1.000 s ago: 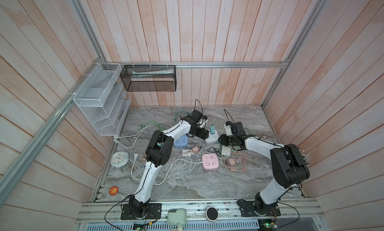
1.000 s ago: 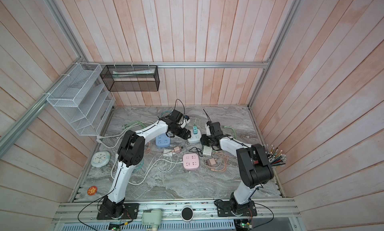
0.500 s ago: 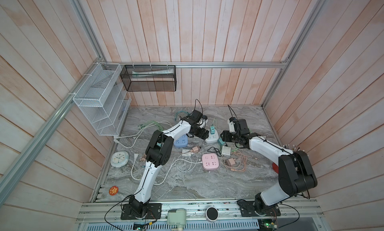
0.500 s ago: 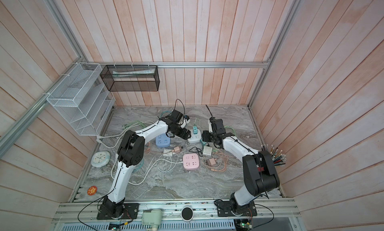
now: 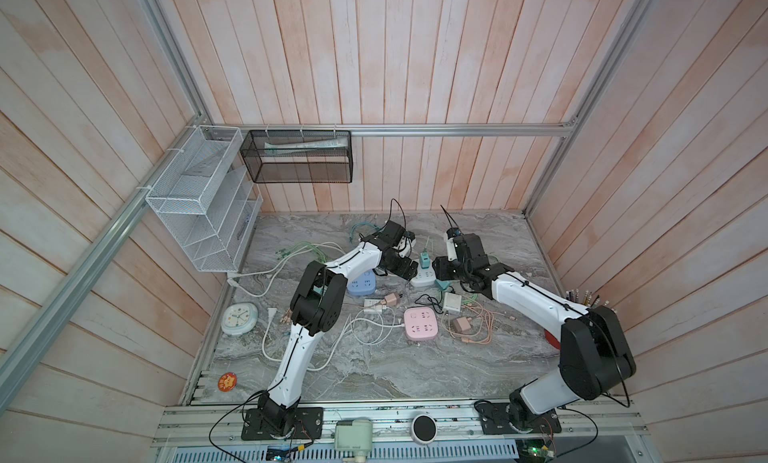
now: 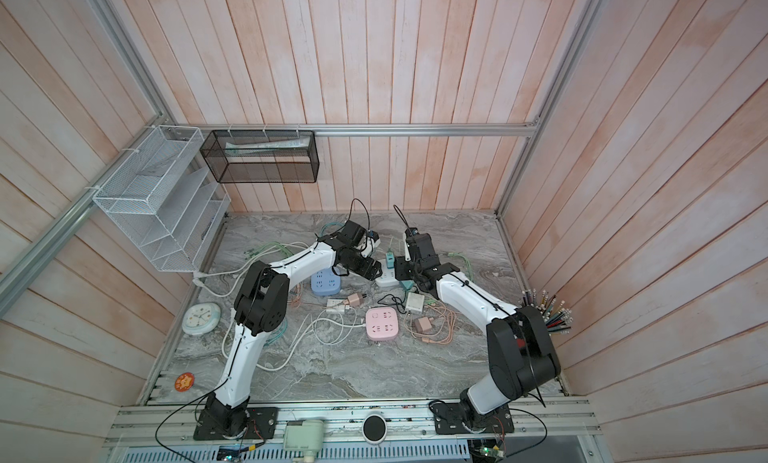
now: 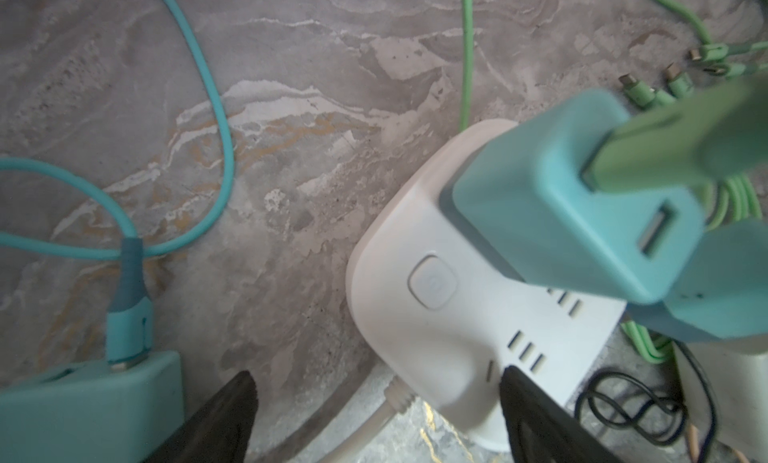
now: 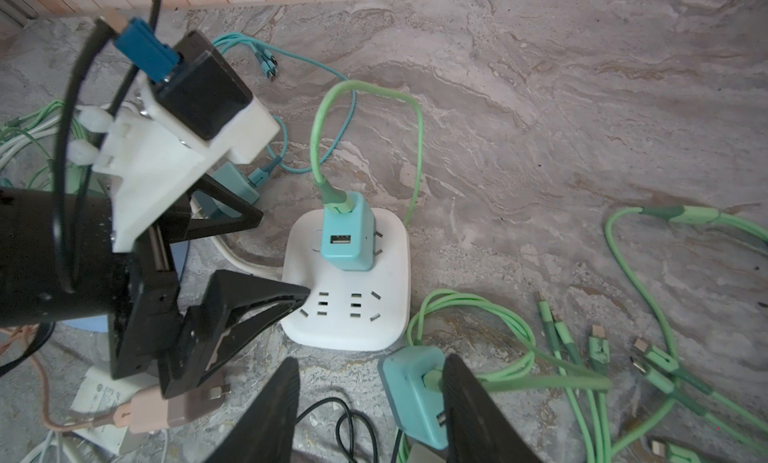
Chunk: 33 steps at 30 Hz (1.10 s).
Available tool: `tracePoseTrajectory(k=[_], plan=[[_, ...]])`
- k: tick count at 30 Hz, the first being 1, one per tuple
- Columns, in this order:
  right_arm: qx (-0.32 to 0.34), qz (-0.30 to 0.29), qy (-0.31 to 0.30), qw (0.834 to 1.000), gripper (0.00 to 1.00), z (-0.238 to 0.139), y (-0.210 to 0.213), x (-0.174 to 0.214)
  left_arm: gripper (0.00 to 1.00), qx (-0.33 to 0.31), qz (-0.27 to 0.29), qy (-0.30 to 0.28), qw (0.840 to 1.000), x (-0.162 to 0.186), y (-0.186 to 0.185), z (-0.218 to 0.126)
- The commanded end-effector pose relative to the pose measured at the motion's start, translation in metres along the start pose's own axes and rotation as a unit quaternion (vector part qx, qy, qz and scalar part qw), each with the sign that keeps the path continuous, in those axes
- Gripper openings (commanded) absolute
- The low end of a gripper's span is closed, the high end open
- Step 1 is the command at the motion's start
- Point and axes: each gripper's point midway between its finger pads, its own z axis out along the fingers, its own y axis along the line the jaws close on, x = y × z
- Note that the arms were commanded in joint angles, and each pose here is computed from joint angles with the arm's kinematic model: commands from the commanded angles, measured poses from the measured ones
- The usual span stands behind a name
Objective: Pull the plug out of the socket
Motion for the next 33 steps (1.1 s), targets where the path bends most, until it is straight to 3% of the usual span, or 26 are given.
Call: tracePoseTrajectory(k=[1, 33], plan=[[0.004, -0.018, -0.018, 1.000, 0.53, 0.008, 0.008, -0.013, 0.93, -0.046, -0.008, 0.092, 0.995, 0.060, 0.025, 0.022], [0.028, -0.053, 0.024, 0.998, 0.48, 0.085, 0.011, 0.003, 0.93, -0.045, -0.011, 0.090, 0.995, 0.064, 0.025, 0.019]])
